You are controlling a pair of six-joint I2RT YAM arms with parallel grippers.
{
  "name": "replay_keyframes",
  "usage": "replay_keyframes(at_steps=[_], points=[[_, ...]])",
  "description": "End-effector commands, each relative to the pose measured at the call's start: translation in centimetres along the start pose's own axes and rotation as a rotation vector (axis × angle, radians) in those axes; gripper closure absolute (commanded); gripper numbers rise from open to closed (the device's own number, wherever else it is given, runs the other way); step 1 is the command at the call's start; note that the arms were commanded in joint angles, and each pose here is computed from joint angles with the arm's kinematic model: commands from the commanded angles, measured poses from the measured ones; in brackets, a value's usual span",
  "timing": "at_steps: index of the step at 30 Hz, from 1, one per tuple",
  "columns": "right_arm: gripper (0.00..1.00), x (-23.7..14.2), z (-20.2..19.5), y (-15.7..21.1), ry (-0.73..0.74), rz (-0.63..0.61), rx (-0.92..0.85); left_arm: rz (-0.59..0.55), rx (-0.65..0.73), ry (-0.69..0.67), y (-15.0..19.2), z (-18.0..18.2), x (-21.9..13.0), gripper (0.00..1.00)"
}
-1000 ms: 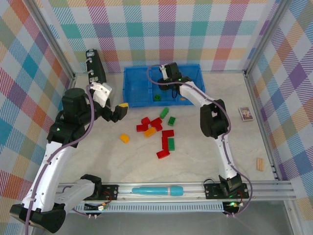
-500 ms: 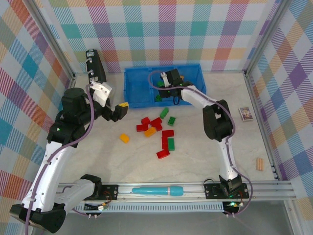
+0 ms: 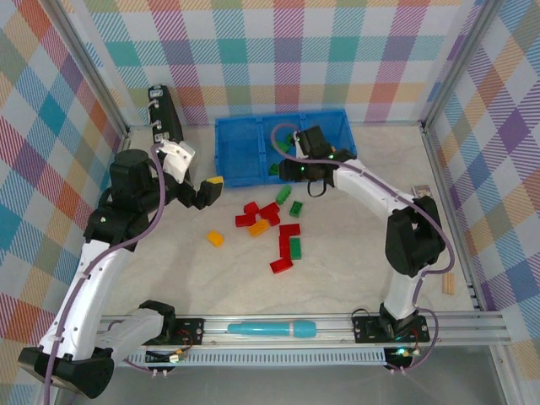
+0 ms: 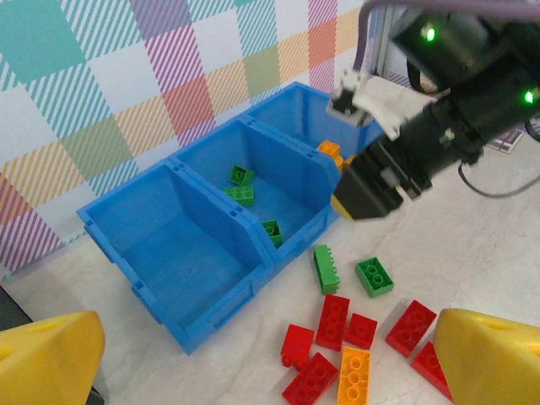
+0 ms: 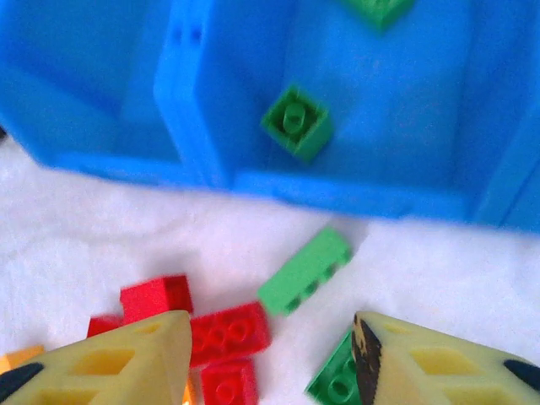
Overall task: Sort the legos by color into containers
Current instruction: Pick up the lego from the center of the table.
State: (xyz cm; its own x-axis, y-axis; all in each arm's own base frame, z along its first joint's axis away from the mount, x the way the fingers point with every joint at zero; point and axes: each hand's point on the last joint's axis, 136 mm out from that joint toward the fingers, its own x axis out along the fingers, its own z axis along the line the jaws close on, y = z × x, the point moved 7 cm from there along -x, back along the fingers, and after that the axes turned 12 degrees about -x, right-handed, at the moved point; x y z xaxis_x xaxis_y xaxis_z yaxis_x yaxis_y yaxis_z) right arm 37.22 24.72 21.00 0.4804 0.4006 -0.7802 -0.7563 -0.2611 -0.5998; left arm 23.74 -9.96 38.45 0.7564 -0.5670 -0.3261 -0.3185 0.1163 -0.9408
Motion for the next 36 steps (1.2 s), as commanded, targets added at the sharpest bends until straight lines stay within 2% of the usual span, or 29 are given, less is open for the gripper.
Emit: replay_keyframes(at_steps=[1, 2, 3, 7, 14, 22, 30, 36], points=[[0.43, 1.0, 1.1, 4.8, -0.001, 0.177, 0.142, -0.026, 0.019, 0.034, -0.4, -0.5, 0.0, 0.00], [0.33, 1.3, 1.3, 5.6, 0.018, 0.199, 0.167, -0.028, 0.020, 0.035, -0.4, -0.5, 0.0, 0.00], [0.31, 1.5, 1.3, 6.4, 0.038, 0.217, 0.182, -0.030, 0.019, 0.036, -0.4, -0.5, 0.0, 0.00], [0.28, 2.4, 1.4, 8.2, 0.081, 0.235, 0.237, -0.040, 0.019, 0.044, -0.4, -0.7, -0.2, 0.00], [0.20, 2.9, 0.5, 8.8, 0.173, 0.255, 0.211, -0.045, 0.020, 0.037, -0.5, -0.7, -0.5, 0.00], [0.17, 5.3, -0.7, 7.8, 0.173, 0.257, 0.202, -0.043, 0.020, 0.037, -0.5, -0.7, -0.5, 0.00], [0.30, 7.7, -2.1, 7.5, 0.167, 0.273, 0.216, -0.041, 0.026, 0.023, -0.5, -0.6, -0.6, 0.00], [0.50, 8.4, -2.9, 7.8, 0.167, 0.288, 0.222, -0.038, 0.025, 0.022, -0.4, -0.5, -0.5, 0.00]])
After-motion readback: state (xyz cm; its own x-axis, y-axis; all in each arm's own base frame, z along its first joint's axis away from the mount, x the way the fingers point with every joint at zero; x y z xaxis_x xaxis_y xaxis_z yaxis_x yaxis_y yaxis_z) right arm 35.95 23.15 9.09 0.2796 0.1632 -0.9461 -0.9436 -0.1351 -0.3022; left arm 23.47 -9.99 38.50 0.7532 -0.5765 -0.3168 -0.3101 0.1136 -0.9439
